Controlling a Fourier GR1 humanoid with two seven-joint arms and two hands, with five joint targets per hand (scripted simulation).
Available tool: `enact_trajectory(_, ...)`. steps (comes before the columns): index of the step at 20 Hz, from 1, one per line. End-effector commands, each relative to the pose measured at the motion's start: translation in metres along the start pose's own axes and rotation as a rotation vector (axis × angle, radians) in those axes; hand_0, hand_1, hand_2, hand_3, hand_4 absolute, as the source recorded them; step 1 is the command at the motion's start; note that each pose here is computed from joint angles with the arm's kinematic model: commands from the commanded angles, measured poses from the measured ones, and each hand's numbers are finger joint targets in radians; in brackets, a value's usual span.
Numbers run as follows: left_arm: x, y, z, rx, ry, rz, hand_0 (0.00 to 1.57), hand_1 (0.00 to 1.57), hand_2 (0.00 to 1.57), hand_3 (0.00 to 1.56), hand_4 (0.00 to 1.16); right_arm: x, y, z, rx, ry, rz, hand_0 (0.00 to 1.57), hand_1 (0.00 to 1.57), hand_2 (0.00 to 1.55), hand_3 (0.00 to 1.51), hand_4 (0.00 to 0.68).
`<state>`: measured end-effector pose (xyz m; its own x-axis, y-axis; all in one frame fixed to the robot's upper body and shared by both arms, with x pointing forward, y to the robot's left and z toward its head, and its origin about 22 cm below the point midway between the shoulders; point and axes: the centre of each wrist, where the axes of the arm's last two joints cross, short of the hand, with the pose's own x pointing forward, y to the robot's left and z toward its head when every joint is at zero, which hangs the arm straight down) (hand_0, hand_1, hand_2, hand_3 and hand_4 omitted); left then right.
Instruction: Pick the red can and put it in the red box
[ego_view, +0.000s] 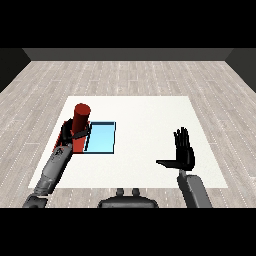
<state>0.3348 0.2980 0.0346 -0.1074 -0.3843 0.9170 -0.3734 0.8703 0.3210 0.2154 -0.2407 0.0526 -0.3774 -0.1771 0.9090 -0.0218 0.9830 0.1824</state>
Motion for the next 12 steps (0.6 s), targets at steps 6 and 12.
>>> enact_trajectory(6, -0.08, 0.066, -0.012, 0.021, 0.37, -0.315, 1.57, 1.57, 1.52, 1.43, 1.02, -0.018, -0.006, -0.014, -0.034, 0.016, 0.005, 0.0, 0.0, 0.0, 0.0, 0.0)
enact_trajectory(12, -0.105, 0.06, -0.0072, -0.001, 0.575, -0.457, 0.63, 0.63, 0.6, 0.0, 0.77, -0.029, -0.01, -0.016, -0.037, 0.005, 0.052, 0.0, 0.0, 0.0, 0.0, 0.0)
